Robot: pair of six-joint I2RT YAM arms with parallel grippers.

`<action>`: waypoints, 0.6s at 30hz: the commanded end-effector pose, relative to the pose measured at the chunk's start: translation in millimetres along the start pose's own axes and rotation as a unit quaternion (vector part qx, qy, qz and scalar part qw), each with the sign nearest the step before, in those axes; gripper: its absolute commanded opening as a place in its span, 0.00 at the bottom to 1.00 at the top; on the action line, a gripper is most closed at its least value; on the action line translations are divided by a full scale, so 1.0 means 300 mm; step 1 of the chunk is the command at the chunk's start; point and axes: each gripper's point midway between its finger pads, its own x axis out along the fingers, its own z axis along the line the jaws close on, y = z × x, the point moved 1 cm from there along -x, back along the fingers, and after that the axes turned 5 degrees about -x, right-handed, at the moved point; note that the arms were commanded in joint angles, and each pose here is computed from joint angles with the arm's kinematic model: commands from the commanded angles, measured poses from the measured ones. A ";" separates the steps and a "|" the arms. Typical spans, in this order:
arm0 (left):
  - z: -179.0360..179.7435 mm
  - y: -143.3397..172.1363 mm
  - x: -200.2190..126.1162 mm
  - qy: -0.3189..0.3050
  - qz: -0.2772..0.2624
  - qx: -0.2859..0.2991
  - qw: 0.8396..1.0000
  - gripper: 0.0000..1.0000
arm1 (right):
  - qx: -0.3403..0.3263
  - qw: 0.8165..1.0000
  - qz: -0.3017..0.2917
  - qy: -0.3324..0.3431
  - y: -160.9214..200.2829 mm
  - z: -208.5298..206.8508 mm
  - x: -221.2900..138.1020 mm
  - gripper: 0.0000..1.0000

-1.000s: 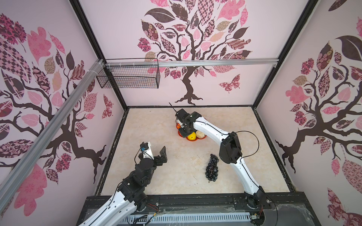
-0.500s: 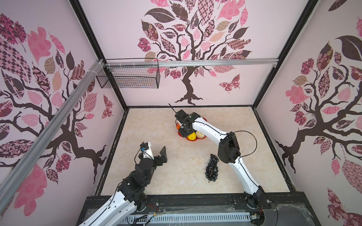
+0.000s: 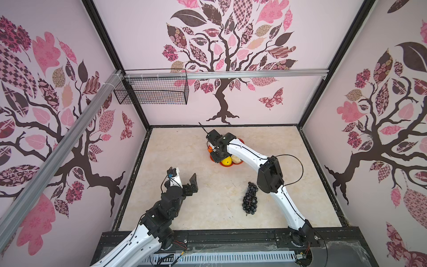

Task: Arrange fruit in a fruit bowl
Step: Place the fruits in the fruit bowl.

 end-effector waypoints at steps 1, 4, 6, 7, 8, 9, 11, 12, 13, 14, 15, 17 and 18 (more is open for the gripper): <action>-0.001 0.022 0.013 0.003 0.004 0.003 1.000 0.98 | 0.006 0.999 -0.045 0.001 -0.032 -0.015 -0.215 0.43; -0.010 0.026 0.018 0.007 0.009 0.007 1.000 0.98 | 0.012 0.999 -0.049 0.000 -0.017 -0.021 -0.280 0.44; -0.018 0.035 0.025 0.012 0.015 0.011 1.000 0.98 | 0.018 0.998 -0.055 -0.001 0.000 -0.031 -0.336 0.45; -0.024 0.039 0.029 0.015 0.019 0.012 1.000 0.98 | 0.023 0.998 -0.065 -0.001 0.010 -0.037 -0.370 0.46; -0.028 0.044 0.032 0.016 0.022 0.014 1.000 0.98 | 0.027 0.997 -0.073 -0.002 0.023 -0.042 -0.397 0.47; -0.031 0.049 0.037 0.017 0.027 0.017 0.999 0.98 | 0.032 0.996 -0.089 -0.005 0.034 -0.048 -0.434 0.48; -0.044 0.059 0.049 0.022 0.034 0.021 0.999 0.98 | 0.041 0.992 -0.116 -0.002 0.060 -0.067 -0.503 0.51; -0.051 0.069 0.056 0.024 0.041 0.025 0.999 0.98 | 0.047 0.990 -0.129 0.002 0.078 -0.080 -0.543 0.53; -0.056 0.077 0.064 0.024 0.047 0.027 0.998 0.98 | 0.052 0.989 -0.140 0.005 0.101 -0.092 -0.578 0.54; -0.063 0.081 0.071 0.026 0.052 0.030 0.998 0.98 | 0.056 0.987 -0.148 0.011 0.125 -0.103 -0.600 0.55; -0.070 0.094 0.081 0.028 0.060 0.034 0.997 0.98 | 0.064 0.986 -0.155 0.019 0.156 -0.121 -0.618 0.55; -0.085 0.117 0.096 0.030 0.081 0.039 0.995 0.98 | 0.077 0.980 -0.179 0.030 0.213 -0.149 -0.664 0.55; -0.098 0.130 0.103 0.037 0.093 0.042 0.994 0.98 | 0.082 0.978 -0.190 0.035 0.252 -0.164 -0.675 0.54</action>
